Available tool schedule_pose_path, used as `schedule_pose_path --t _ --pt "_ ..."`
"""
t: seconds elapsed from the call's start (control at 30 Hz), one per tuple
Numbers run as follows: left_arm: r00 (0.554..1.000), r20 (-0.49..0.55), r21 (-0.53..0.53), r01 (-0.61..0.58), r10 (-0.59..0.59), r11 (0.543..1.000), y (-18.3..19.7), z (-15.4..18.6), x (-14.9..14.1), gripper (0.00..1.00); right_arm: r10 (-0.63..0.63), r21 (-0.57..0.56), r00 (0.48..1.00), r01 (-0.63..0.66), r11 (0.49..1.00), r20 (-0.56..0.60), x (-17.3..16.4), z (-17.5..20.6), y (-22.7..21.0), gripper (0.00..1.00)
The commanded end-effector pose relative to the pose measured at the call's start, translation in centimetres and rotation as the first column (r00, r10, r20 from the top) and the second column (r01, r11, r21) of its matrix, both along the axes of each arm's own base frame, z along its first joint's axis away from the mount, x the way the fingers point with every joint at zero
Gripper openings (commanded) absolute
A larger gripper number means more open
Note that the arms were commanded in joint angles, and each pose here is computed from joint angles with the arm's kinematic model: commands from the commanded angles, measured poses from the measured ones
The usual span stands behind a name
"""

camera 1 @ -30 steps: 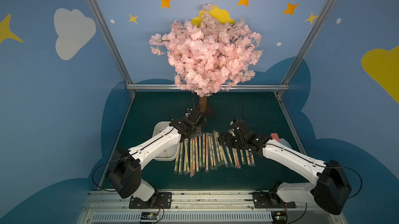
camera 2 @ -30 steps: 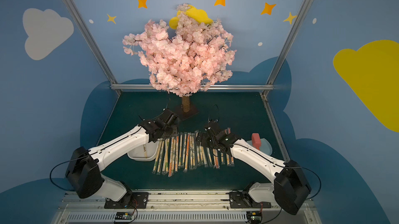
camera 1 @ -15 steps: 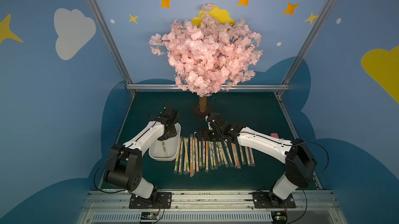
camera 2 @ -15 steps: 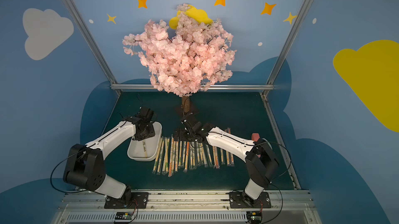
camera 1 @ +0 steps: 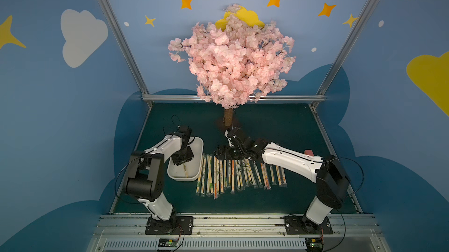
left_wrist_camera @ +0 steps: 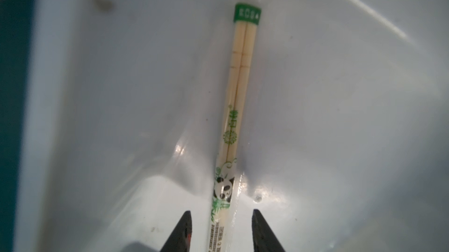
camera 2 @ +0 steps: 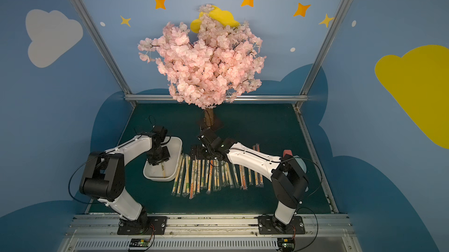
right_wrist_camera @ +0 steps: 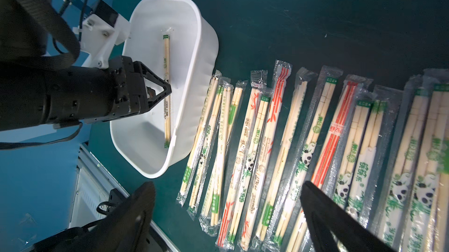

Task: Take the paired disposable chopsticks out of the storage box
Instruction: Pick up the paired disposable chopsticks from the storage box.

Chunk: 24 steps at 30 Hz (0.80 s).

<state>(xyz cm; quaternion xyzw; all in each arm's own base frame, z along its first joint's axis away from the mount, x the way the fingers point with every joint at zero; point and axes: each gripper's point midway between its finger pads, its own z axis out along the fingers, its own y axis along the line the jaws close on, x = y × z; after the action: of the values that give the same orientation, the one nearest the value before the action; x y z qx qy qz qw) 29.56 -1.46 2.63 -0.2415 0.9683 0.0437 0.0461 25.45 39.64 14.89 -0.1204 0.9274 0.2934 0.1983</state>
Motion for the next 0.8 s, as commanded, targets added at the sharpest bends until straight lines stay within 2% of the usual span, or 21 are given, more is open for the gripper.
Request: schedule_pose_path --t 0.0,0.27,0.7,0.77 --pt "0.999 -0.048 -0.033 0.007 -0.009 0.999 -0.2 -0.9 -0.5 0.40 0.009 -0.004 1.000 -0.009 1.000 0.010 0.0 0.2 0.1 0.97" --pt "0.998 -0.067 -0.041 0.006 -0.009 0.999 0.0 -1.7 -0.1 0.37 0.007 -0.006 1.000 -0.007 1.000 0.009 -0.2 0.0 -0.1 0.97" --pt "0.996 -0.083 -0.052 0.022 -0.026 0.998 -0.2 -2.2 0.2 0.10 0.005 -0.005 1.000 -0.005 1.000 0.014 -0.2 0.1 -0.3 0.97" --pt "0.997 -0.070 -0.053 0.025 -0.029 0.998 -0.2 -1.9 0.4 0.10 0.005 -0.002 1.000 -0.005 1.000 0.016 -0.2 0.2 -0.3 0.97"
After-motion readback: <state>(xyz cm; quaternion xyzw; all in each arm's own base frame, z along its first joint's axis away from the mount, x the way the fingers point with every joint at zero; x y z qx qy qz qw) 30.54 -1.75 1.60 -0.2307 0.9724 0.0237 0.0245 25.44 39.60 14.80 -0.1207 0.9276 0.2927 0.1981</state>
